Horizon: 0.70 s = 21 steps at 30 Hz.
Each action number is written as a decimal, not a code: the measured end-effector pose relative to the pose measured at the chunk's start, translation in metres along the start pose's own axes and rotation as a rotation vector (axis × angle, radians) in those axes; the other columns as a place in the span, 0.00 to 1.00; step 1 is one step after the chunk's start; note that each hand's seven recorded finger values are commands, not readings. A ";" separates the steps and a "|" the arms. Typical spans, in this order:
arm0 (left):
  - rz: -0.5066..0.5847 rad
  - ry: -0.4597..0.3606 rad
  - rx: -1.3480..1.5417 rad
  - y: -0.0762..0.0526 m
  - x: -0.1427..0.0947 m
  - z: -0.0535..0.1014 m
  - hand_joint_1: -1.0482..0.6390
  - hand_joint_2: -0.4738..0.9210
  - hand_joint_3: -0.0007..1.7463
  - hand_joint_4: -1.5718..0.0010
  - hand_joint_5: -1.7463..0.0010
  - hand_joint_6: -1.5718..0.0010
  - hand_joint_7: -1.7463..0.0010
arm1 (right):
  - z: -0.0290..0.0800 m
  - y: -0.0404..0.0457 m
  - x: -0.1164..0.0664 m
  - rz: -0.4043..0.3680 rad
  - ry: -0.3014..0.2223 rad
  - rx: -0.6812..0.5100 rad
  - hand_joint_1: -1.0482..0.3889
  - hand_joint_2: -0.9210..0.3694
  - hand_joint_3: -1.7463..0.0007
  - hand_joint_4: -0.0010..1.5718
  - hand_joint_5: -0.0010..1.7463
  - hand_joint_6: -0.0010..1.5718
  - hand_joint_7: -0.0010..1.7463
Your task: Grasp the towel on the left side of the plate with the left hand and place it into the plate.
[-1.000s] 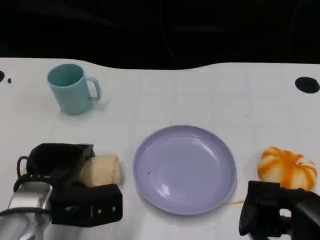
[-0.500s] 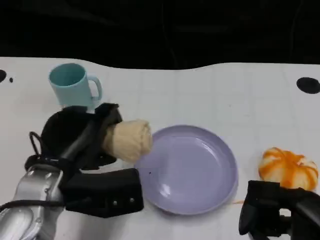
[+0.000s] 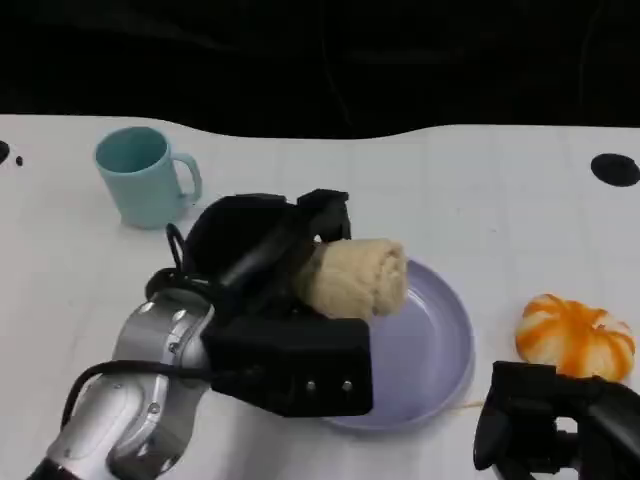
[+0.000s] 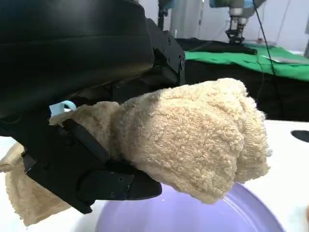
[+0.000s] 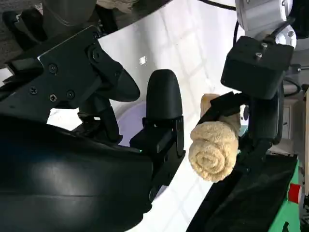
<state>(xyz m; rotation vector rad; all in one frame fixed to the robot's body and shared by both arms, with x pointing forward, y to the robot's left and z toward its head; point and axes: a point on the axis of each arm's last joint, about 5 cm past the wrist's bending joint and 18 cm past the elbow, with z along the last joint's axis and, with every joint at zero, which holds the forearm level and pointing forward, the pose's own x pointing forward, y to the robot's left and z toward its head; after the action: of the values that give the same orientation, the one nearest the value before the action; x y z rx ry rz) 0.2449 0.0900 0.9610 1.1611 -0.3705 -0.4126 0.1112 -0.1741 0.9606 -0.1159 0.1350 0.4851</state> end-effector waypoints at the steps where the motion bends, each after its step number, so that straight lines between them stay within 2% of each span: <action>1: -0.017 -0.005 -0.003 -0.002 0.001 0.002 0.49 0.73 0.52 0.45 0.00 0.53 0.14 | 0.000 0.0006 0.000 0.002 0.001 -0.001 0.67 0.31 0.31 0.47 0.99 0.42 0.85; 2: -0.037 -0.008 -0.007 -0.004 0.002 0.003 0.49 0.74 0.51 0.45 0.00 0.52 0.17 | 0.000 0.0011 0.000 0.003 0.001 -0.001 0.67 0.31 0.31 0.47 0.99 0.42 0.85; 5: -0.075 -0.009 -0.023 -0.009 0.004 0.007 0.48 0.78 0.42 0.48 0.00 0.45 0.49 | -0.001 0.0019 0.000 0.002 0.003 -0.001 0.67 0.31 0.31 0.47 0.99 0.42 0.86; 6: -0.084 -0.011 -0.025 -0.010 0.006 0.009 0.48 0.83 0.36 0.52 0.03 0.45 0.60 | -0.001 0.0018 0.000 0.000 0.003 -0.002 0.66 0.31 0.31 0.48 0.99 0.42 0.86; 7: -0.093 -0.013 -0.028 -0.010 0.007 0.011 0.47 0.90 0.25 0.57 0.06 0.44 0.73 | -0.001 0.0019 0.000 0.001 0.003 -0.001 0.66 0.31 0.31 0.48 0.99 0.42 0.86; 9: -0.107 -0.019 -0.040 -0.009 0.011 0.015 0.44 0.97 0.12 0.62 0.11 0.48 0.88 | -0.001 0.0019 0.000 0.002 0.004 0.002 0.66 0.31 0.31 0.48 0.99 0.43 0.86; 10: -0.111 -0.021 -0.043 -0.009 0.011 0.017 0.42 0.99 0.10 0.65 0.18 0.54 0.93 | -0.001 0.0020 0.000 0.002 0.004 0.003 0.66 0.31 0.31 0.48 0.99 0.43 0.86; 11: -0.121 -0.024 -0.044 -0.009 0.012 0.018 0.38 0.99 0.10 0.69 0.38 0.63 0.97 | -0.001 0.0020 0.000 0.002 0.004 0.004 0.66 0.31 0.31 0.48 0.99 0.43 0.86; 13: -0.168 -0.017 -0.037 -0.009 0.013 0.019 0.34 1.00 0.10 0.74 0.63 0.73 0.99 | -0.001 0.0019 0.000 0.002 0.004 0.004 0.65 0.31 0.30 0.48 0.99 0.43 0.86; 14: -0.192 -0.009 -0.034 -0.008 0.013 0.019 0.28 1.00 0.09 0.82 0.74 0.81 1.00 | -0.001 0.0019 0.000 0.002 0.004 0.004 0.66 0.32 0.30 0.48 0.99 0.42 0.86; 17: -0.252 0.012 -0.030 -0.006 0.013 0.019 0.16 1.00 0.09 0.94 0.84 0.92 1.00 | -0.001 0.0018 0.000 0.002 0.004 0.004 0.66 0.32 0.30 0.48 0.99 0.42 0.86; 21: -0.270 0.006 -0.017 -0.003 0.012 0.019 0.07 1.00 0.12 0.99 0.86 0.97 1.00 | -0.001 0.0016 0.000 0.003 0.002 0.007 0.67 0.32 0.30 0.48 1.00 0.42 0.86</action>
<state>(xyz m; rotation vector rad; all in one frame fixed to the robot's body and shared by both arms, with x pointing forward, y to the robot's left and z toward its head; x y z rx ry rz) 0.2459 0.0675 0.9657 1.1999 -0.2042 -0.6458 0.1103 -0.1728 0.9597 -0.1095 0.1392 0.4877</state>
